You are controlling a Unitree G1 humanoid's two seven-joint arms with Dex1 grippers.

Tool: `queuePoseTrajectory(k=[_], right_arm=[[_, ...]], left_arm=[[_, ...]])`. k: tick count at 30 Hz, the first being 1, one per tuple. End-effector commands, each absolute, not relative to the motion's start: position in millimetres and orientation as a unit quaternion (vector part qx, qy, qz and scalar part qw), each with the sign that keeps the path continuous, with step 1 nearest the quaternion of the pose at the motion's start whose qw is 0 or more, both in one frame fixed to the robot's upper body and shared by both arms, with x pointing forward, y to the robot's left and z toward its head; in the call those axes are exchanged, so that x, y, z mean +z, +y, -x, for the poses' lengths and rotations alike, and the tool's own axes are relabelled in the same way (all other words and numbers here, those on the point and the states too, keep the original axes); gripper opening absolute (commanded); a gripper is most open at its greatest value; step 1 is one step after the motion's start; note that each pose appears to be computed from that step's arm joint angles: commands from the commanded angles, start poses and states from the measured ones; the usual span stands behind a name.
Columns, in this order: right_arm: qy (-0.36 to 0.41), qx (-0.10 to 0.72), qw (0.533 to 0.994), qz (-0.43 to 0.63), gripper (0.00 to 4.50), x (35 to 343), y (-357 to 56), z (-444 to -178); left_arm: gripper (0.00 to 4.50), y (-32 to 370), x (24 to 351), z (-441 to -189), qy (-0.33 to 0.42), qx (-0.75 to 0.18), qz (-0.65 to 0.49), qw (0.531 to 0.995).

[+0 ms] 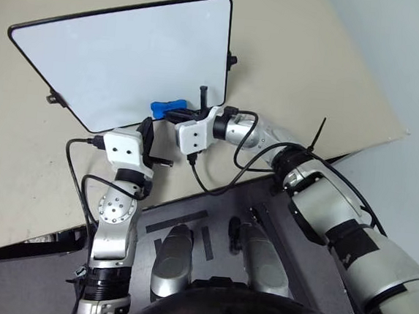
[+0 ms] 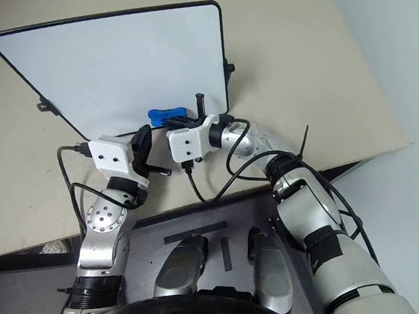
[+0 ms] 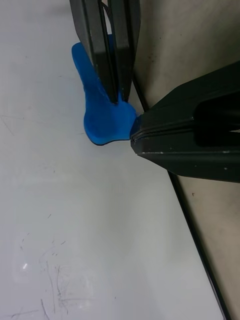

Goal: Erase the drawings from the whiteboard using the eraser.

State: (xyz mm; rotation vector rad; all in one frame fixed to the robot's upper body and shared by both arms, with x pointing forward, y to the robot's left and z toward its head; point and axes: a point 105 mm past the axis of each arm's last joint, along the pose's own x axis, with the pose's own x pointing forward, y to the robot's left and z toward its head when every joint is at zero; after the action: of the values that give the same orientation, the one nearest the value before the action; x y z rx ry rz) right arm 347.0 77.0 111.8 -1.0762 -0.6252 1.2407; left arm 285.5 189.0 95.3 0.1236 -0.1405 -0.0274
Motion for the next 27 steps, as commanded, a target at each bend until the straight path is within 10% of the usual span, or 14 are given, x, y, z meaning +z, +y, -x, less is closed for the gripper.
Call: queuePoseTrajectory(k=[1,16,27], right_arm=[[-0.295,0.555,0.636,0.448,0.03,123.5,68.7,-341.6],[-0.124,0.608,0.702,0.349,0.03,109.7,-37.9,-314.6],[-0.155,0.538,0.764,0.320,3.52,136.9,-38.3,-329.0]], left_arm=[[0.00,187.8,103.9,-283.9,-0.089,-0.014,-0.064,0.994],[0.00,188.1,105.7,-285.2,-0.086,-0.030,-0.064,0.994],[0.00,187.6,115.4,-302.1,-0.097,-0.057,-0.077,0.991]])
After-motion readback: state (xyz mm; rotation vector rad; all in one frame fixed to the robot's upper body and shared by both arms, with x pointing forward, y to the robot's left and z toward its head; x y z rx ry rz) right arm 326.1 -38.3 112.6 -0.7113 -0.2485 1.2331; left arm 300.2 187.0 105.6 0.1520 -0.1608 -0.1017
